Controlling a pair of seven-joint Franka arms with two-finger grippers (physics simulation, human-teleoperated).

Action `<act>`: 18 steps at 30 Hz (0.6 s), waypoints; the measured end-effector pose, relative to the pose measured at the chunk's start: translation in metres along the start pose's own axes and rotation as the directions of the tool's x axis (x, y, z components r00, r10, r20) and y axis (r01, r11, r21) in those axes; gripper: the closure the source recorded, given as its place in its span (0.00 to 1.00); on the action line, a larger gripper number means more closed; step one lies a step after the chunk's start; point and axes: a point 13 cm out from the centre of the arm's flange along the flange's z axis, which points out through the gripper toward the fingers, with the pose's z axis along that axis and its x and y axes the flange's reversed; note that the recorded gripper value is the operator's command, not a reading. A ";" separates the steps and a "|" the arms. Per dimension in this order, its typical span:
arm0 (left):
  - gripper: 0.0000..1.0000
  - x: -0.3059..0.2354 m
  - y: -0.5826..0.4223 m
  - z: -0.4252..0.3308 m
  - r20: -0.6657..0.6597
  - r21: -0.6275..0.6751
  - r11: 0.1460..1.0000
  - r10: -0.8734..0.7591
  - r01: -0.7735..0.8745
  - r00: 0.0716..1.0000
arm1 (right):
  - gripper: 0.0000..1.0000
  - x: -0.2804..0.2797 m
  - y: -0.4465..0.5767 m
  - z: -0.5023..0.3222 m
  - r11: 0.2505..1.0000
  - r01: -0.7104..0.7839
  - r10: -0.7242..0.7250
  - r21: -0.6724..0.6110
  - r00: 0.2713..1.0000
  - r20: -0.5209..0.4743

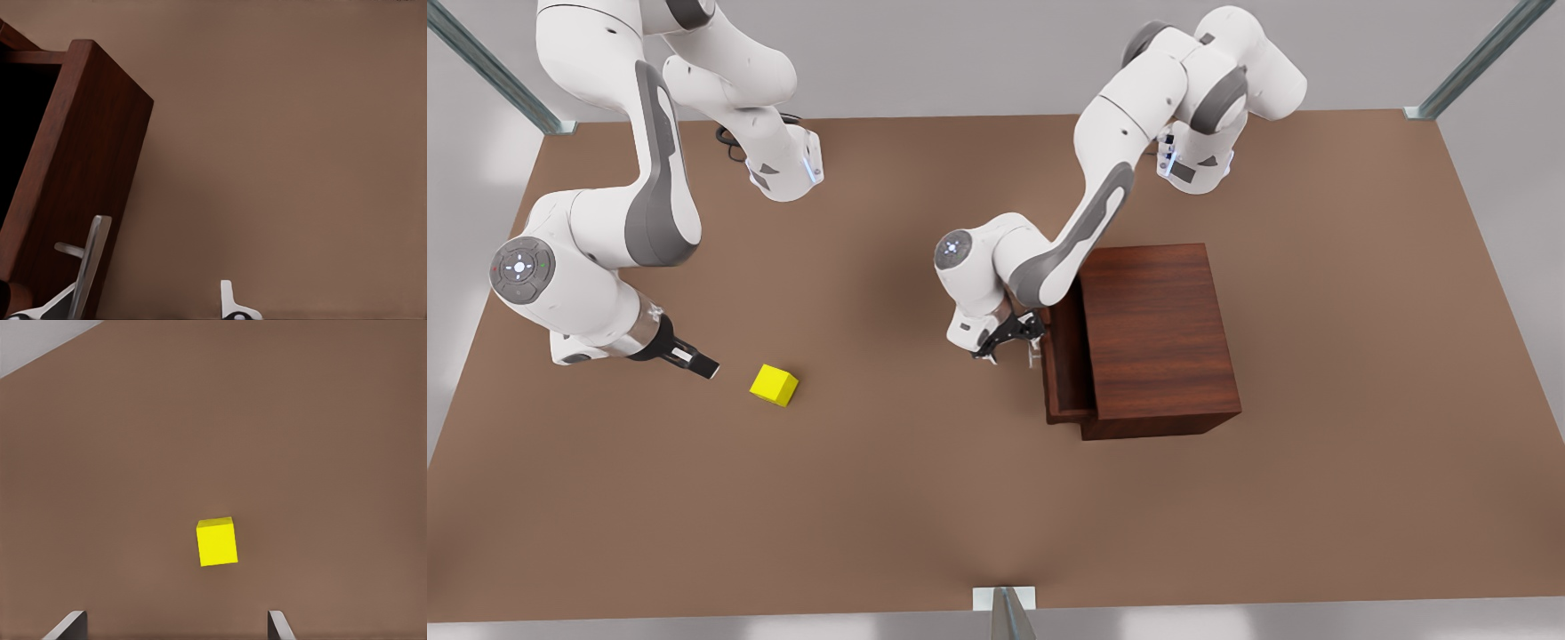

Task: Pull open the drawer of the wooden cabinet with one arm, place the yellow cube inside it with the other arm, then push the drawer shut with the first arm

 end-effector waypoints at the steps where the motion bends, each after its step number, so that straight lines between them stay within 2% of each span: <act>1: 0.00 0.000 -0.004 -0.002 0.001 0.007 1.000 -0.005 0.005 1.000 | 0.00 0.000 0.000 0.000 1.000 -0.001 0.001 0.000 1.000 0.000; 13: 0.00 0.004 -0.035 -0.016 0.022 0.050 0.998 -0.043 0.042 0.999 | 0.00 0.000 0.000 0.000 1.000 -0.011 0.011 -0.001 1.000 0.001; 14: 0.00 0.006 -0.040 -0.028 0.027 0.056 0.998 -0.044 0.042 0.999 | 0.00 0.000 0.000 0.000 1.000 -0.012 0.012 0.000 1.000 0.000; 17: 0.00 0.012 -0.037 -0.154 0.034 0.133 0.990 -0.055 0.050 0.998 | 0.00 0.000 0.000 0.001 1.000 -0.013 0.013 0.000 1.000 -0.002; 18: 0.00 0.015 -0.029 -0.174 0.030 0.129 0.991 -0.050 0.046 0.998 | 0.00 0.000 0.000 0.001 1.000 -0.014 0.014 0.000 1.000 -0.002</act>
